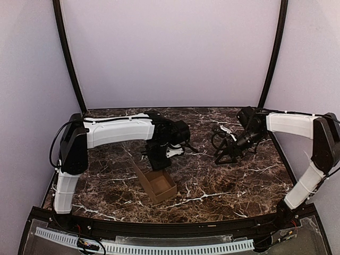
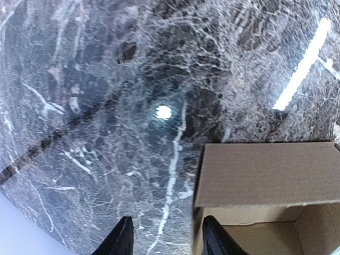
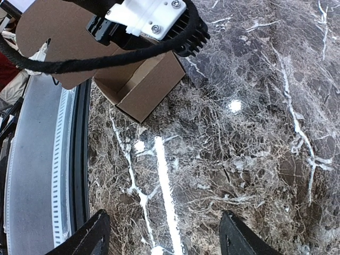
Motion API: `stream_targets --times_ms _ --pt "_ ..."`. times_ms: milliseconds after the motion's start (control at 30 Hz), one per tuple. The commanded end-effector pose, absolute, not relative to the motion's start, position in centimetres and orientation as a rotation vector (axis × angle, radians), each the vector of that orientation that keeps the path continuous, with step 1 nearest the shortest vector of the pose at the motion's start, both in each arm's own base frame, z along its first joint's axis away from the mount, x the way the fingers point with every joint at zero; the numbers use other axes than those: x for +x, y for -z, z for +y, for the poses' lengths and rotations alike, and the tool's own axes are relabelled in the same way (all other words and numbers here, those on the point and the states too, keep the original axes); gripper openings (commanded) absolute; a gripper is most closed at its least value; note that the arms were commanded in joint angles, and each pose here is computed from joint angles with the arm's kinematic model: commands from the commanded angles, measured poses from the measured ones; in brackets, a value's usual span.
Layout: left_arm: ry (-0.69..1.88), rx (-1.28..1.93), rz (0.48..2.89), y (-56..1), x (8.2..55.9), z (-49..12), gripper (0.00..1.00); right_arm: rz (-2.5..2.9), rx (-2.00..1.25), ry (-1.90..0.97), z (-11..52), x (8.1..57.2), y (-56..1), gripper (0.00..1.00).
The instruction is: Fold the paper box
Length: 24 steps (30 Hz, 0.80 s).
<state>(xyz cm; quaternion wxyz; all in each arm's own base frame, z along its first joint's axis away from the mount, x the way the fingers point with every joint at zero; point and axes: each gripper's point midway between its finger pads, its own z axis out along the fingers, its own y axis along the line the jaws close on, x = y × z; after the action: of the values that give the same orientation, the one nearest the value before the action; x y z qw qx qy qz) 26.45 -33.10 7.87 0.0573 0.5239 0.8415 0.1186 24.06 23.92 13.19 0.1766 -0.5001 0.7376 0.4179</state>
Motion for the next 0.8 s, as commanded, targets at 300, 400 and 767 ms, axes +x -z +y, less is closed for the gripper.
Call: stream_targets --times_ms 300,400,767 --pt "-0.272 0.862 1.98 -30.5 32.3 -32.3 0.96 1.909 -1.329 -0.928 22.4 27.1 -19.4 0.72" --pt "-0.074 0.493 1.822 -35.3 31.1 -28.1 0.99 1.826 -1.201 -0.731 21.7 29.4 -22.4 0.99" --pt "0.162 0.354 2.06 -29.6 24.3 -20.8 0.89 1.719 -1.475 -0.923 31.0 30.6 -20.7 0.78"
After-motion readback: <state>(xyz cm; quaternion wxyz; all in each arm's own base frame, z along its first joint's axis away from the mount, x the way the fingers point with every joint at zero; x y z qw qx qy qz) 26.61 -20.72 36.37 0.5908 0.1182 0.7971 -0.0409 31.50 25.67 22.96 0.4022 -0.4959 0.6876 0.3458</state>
